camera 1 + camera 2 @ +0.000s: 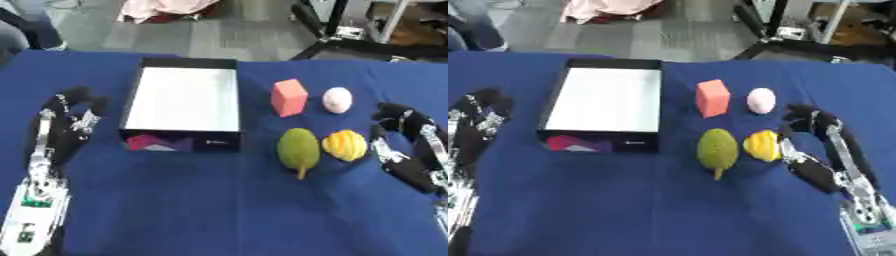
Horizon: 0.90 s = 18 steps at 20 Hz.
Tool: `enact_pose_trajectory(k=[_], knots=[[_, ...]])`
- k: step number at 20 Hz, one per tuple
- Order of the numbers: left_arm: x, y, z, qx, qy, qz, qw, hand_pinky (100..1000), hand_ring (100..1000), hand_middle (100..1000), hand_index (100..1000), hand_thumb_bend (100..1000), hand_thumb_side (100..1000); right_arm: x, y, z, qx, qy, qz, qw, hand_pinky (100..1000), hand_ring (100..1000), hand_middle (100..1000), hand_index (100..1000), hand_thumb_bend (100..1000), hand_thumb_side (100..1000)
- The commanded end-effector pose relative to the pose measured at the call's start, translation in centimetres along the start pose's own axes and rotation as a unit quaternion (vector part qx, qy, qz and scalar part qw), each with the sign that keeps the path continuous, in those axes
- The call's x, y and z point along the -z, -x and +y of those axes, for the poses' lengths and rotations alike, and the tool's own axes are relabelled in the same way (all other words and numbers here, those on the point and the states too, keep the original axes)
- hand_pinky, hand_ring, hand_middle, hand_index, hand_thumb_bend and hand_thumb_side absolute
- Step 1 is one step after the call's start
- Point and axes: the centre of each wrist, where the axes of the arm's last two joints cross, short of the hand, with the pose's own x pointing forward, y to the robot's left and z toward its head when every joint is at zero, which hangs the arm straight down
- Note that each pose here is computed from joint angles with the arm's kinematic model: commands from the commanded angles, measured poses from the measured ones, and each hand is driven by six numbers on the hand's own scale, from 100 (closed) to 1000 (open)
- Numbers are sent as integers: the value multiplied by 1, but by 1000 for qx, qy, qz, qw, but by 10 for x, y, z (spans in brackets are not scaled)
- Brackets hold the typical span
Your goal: Pick up objects on the table and place them in the box.
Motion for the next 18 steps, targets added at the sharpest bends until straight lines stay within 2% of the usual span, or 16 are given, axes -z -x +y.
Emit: enact_pose_trajectory(k=[1, 3, 4, 8, 14, 18], knots=[[3, -5, 4, 13, 6, -11, 1000, 639, 860, 627, 745, 759, 609, 7, 14, -18, -44, -72, 16, 996, 779, 723, 739, 882, 100, 537], [3, -5, 4, 13, 8, -11, 1000, 639, 860, 627, 745, 759, 609, 14, 24, -22, -77, -121, 30, 989, 802, 759, 764, 901, 100, 533], [3, -5, 3, 13, 8, -11, 1000, 639, 860, 627, 745, 759, 609, 17, 28, -24, -96, -141, 37, 985, 808, 767, 772, 904, 100, 572], [2, -4, 3, 12, 9, -10, 1000, 639, 861, 627, 745, 760, 609, 30, 39, -31, -170, -195, 51, 965, 847, 814, 810, 928, 100, 601], [2, -4, 2, 12, 12, -9, 1000, 639, 861, 628, 745, 761, 610, 44, 45, -41, -261, -241, 63, 932, 891, 864, 856, 956, 100, 564], [2, -4, 2, 12, 13, -9, 1000, 639, 862, 628, 745, 762, 610, 47, 47, -45, -311, -273, 71, 908, 908, 878, 859, 961, 100, 613]])
